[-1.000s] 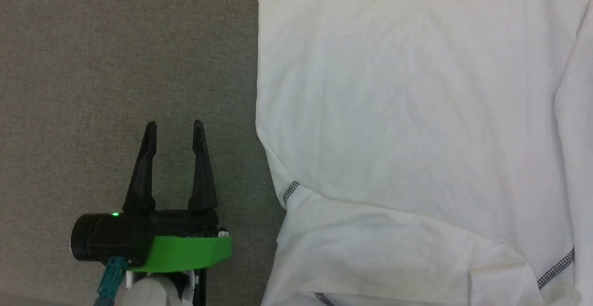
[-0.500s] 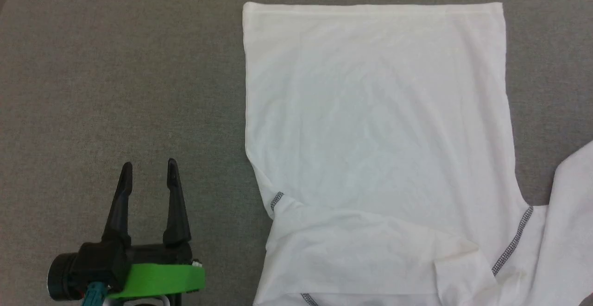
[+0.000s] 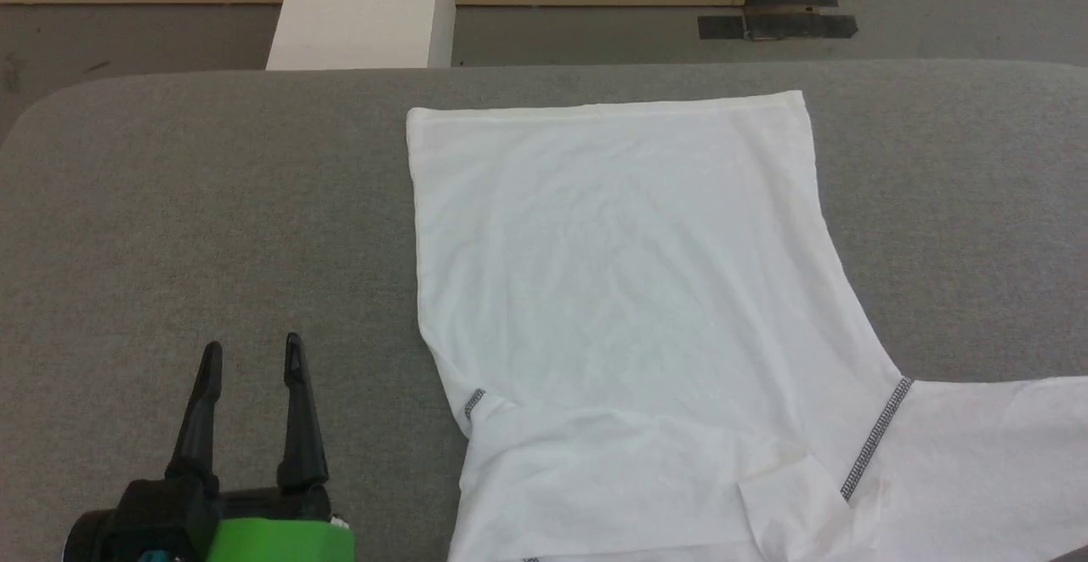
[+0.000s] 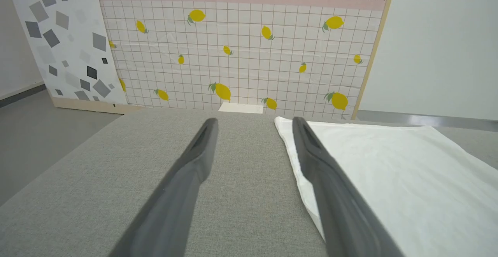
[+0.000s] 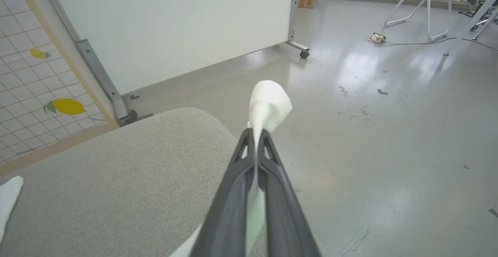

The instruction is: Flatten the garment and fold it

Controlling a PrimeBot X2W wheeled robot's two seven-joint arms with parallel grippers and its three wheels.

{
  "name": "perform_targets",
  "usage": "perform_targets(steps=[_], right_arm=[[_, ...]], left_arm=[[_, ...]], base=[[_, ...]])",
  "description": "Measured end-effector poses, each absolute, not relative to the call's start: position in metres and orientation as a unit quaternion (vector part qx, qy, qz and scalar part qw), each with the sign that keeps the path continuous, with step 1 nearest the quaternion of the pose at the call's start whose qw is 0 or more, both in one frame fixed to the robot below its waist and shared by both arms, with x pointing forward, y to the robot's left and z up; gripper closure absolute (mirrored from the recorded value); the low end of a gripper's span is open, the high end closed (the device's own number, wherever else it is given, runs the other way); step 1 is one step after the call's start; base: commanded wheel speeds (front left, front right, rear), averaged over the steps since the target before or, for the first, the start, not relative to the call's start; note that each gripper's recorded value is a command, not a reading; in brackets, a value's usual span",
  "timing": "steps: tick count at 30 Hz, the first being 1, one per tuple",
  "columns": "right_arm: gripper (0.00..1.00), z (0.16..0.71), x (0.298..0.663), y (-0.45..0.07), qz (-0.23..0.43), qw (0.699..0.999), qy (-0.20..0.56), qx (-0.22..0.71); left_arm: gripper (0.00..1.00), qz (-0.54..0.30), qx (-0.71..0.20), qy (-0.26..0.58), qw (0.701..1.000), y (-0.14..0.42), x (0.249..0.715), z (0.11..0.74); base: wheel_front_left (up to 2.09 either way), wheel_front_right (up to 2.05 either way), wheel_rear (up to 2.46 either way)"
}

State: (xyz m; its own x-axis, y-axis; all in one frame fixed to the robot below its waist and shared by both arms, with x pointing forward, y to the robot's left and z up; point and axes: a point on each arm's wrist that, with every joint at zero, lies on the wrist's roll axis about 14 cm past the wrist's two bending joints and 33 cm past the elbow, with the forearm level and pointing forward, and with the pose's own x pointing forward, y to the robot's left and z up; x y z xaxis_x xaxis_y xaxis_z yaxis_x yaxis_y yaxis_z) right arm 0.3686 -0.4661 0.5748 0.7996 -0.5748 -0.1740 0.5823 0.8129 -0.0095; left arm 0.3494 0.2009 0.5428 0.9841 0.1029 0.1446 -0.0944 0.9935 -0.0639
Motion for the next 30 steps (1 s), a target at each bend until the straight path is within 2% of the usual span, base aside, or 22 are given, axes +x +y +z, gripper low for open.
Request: perform_targets(steps=[3,7,12,18,23,29,30], right_arm=[[1.0,0.586,0.371,-0.456,-0.285,0.956,0.066,0.024],[1.0,0.596,0.387,-0.421,-0.225,0.973,0.046,0.033],[1.0,0.611,0.412,-0.353,-0.121,0.991,0.022,0.046],[1.0,0.629,0.427,-0.269,0.0,0.999,0.004,0.05],[1.0,0.636,0.429,-0.184,0.114,0.992,0.001,0.062],[1.0,0.62,0.417,-0.096,0.23,0.97,0.038,0.071],[1.0,0.604,0.408,-0.054,0.29,0.952,0.066,0.071]], left_arm=[[0.0,0.044,-0.031,-0.082,0.995,0.198,0.348,0.548],[0.0,0.038,-0.034,-0.088,0.995,0.194,0.346,0.552],[0.0,0.037,-0.035,-0.092,0.994,0.194,0.343,0.556],[0.0,0.047,-0.032,-0.098,0.994,0.199,0.338,0.562],[0.0,0.059,-0.032,-0.1,0.993,0.205,0.331,0.564],[0.0,0.07,-0.031,-0.098,0.992,0.211,0.326,0.564],[0.0,0.075,-0.03,-0.094,0.992,0.213,0.325,0.561]], base=[[0.0,0.0,0.0],[0.0,0.0,0.0],[0.0,0.0,0.0],[0.0,0.0,0.0],[0.0,0.0,0.0],[0.0,0.0,0.0],[0.0,0.0,0.0]])
